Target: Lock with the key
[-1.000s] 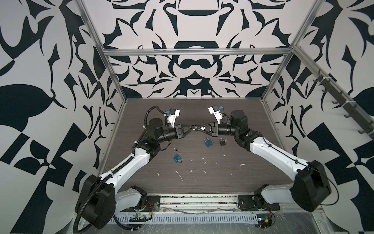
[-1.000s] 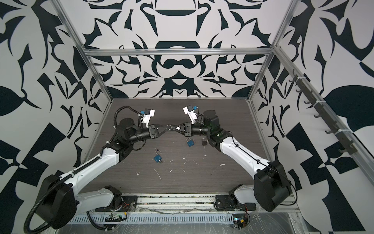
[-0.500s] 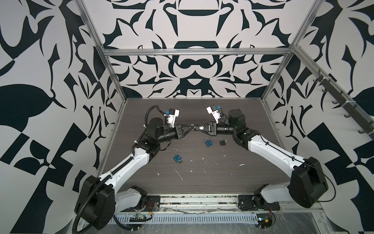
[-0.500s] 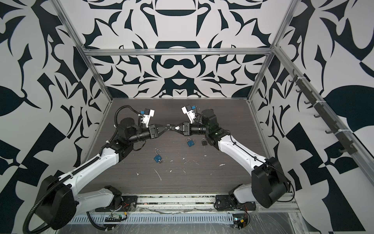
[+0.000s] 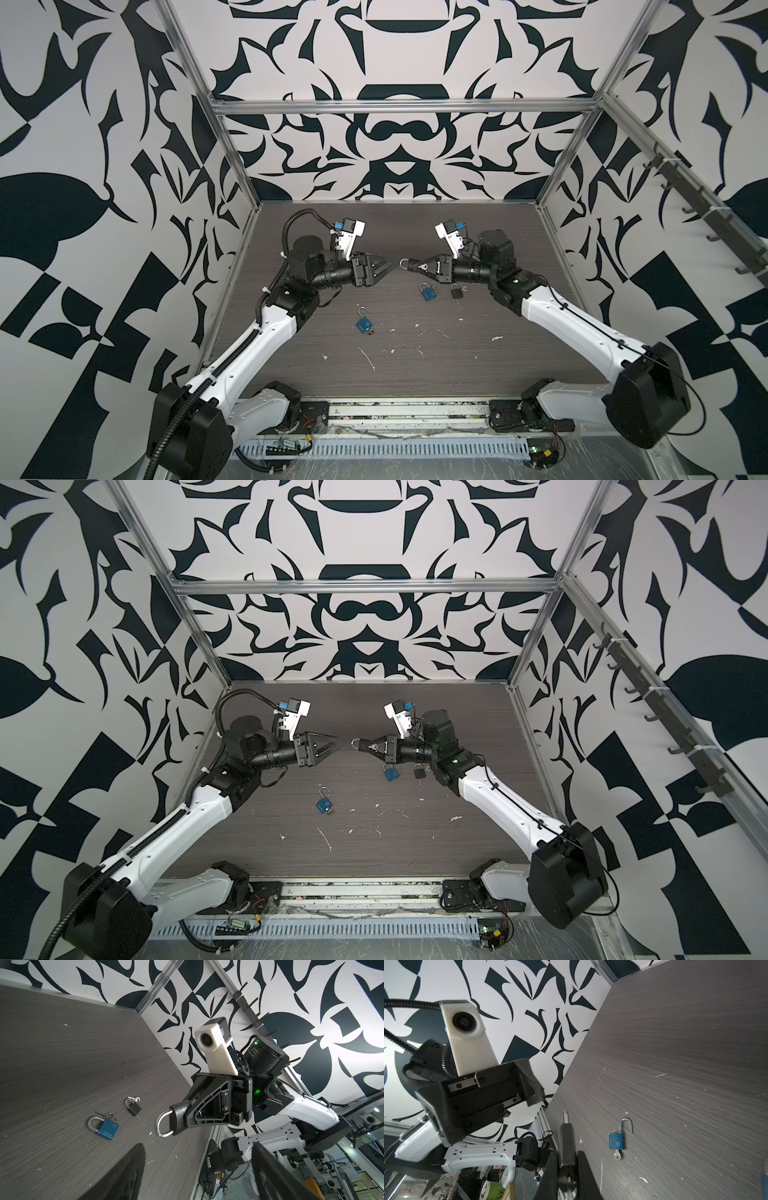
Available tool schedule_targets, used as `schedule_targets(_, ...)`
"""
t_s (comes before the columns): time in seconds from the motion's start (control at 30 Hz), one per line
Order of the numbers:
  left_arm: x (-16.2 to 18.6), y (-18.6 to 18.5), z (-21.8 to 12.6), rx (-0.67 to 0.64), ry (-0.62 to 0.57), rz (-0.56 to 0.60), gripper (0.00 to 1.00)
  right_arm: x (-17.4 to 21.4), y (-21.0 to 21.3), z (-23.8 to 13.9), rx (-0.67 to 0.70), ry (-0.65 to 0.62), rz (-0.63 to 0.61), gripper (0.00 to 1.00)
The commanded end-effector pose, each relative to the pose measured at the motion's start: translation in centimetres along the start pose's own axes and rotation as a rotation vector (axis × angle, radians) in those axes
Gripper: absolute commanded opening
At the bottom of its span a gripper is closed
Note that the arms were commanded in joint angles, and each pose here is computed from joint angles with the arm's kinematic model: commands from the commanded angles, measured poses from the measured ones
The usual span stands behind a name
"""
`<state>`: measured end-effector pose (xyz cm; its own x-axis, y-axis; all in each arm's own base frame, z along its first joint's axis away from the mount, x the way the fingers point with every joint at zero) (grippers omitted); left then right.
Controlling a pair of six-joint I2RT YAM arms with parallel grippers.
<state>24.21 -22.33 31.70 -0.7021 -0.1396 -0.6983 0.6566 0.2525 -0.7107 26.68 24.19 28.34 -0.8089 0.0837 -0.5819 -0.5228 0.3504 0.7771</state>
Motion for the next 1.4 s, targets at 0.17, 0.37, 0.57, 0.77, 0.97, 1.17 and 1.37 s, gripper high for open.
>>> schedule_targets(0.17,0.5,-0.2,0.0,0.054,0.015,0.001,0.84,-0.3,1.5,-1.6,0.007,-0.033,-0.036,0.00)
schedule_targets(0.37,0.7,-0.7,0.7,0.178,0.041,-0.019,0.89,-0.2,2.5,-1.7,-0.067,-0.031,-0.037,0.00)
schedule_targets(0.57,0.9,-0.6,1.4,0.248,0.091,-0.075,0.82,-0.4,3.0,-1.2,-0.140,-0.032,-0.014,0.00)
schedule_targets(0.77,1.2,-0.1,1.7,0.246,0.108,-0.099,0.75,-0.6,3.7,-1.1,-0.169,-0.021,-0.022,0.00)
schedule_targets(0.97,0.9,-0.6,1.9,0.258,0.110,-0.098,0.63,-0.3,4.6,-0.4,-0.208,0.009,-0.037,0.00)
schedule_targets(1.17,1.4,0.0,3.1,0.268,0.148,-0.128,0.51,-0.4,4.9,0.1,-0.220,0.014,-0.044,0.00)
schedule_targets(1.37,1.6,0.0,3.4,0.272,0.144,-0.138,0.47,-0.5,4.9,0.1,-0.206,0.011,-0.045,0.00)
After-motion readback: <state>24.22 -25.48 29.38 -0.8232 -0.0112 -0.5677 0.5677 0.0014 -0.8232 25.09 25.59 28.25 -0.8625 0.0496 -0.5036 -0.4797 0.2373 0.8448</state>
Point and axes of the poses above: each gripper's point midway between its finger pads, its own z axis out along the fingers, its own y axis along the line the jaws close on, x = y × z, the point moved 4 cm from there along -z, back along the fingers
